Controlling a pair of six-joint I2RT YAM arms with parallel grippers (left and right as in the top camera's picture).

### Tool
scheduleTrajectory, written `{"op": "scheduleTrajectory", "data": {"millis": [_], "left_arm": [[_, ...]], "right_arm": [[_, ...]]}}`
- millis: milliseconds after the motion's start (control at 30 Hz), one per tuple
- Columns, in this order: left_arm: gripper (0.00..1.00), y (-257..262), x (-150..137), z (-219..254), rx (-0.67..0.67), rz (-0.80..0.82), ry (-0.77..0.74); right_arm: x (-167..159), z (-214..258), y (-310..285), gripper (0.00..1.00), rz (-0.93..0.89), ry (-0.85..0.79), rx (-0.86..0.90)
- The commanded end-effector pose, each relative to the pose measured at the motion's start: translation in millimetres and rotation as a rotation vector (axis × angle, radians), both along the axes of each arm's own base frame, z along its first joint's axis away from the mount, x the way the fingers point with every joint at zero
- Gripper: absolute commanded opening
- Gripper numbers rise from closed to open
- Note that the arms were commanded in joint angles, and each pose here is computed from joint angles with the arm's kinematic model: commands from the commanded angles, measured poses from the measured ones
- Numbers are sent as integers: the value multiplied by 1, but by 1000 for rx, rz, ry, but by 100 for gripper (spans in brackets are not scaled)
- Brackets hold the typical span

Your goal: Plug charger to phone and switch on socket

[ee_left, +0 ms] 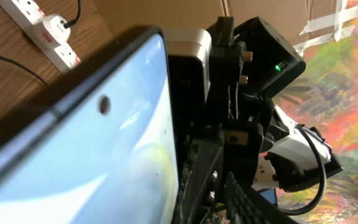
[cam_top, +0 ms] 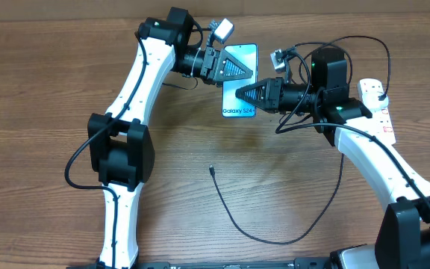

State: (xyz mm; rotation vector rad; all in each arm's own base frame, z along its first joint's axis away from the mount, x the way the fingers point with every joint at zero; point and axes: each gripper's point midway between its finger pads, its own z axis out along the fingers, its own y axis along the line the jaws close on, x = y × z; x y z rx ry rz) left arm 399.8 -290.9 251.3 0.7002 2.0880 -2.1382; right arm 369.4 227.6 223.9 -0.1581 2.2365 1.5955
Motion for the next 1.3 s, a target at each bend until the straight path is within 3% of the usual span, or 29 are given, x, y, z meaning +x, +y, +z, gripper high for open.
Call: {"op": "scheduleTrajectory", "data": {"millis": [0, 133, 300, 333, 400, 433, 500, 567, 633, 733, 767, 900, 1067, 1267], "left_arm": [[44, 2, 2, 19, -60, 2, -76], [34, 2, 4, 19, -63, 1, -87], [6, 0, 7, 20, -61, 0, -79], [4, 1, 8, 20, -62, 2, -85], [4, 4, 13, 15, -38, 16, -110], [4, 8, 20, 3, 36, 42, -120], [4, 18, 34, -28, 227, 104, -113], [4, 34, 48, -60, 434, 175, -107], [4, 58, 62, -89, 650, 272, -62], [4, 95, 79, -116, 887, 441, 49], [4, 122, 85, -132, 1050, 548, 94], [4, 162, 82, -150, 1332, 673, 109], [4, 166, 74, -157, 1518, 710, 46], [4, 135, 55, -180, 1579, 655, 12]], "right_arm": [[-10, 15, 3, 4, 20, -13, 16], [-13, 11, 7, 4, 24, 6, 2], [-16, 9, 16, 4, 30, 3, -13], [-17, 8, 18, 4, 32, -3, -17], [-16, 8, 17, 14, 39, -32, -25], [-15, 8, 15, 34, 35, -40, -27], [-11, 8, 9, 51, 18, -39, -28], [-7, 7, 3, 62, 2, -36, -32], [-6, 3, -3, 67, -12, -22, -43], [-6, -29, -18, 69, -84, 50, -179], [-12, -56, -32, 68, -132, 112, -303], [-33, -100, -64, 67, -191, 229, -564], [-61, -127, -91, 66, -212, 335, -781], [-87, -134, -87, 65, -148, 388, -853]]}}
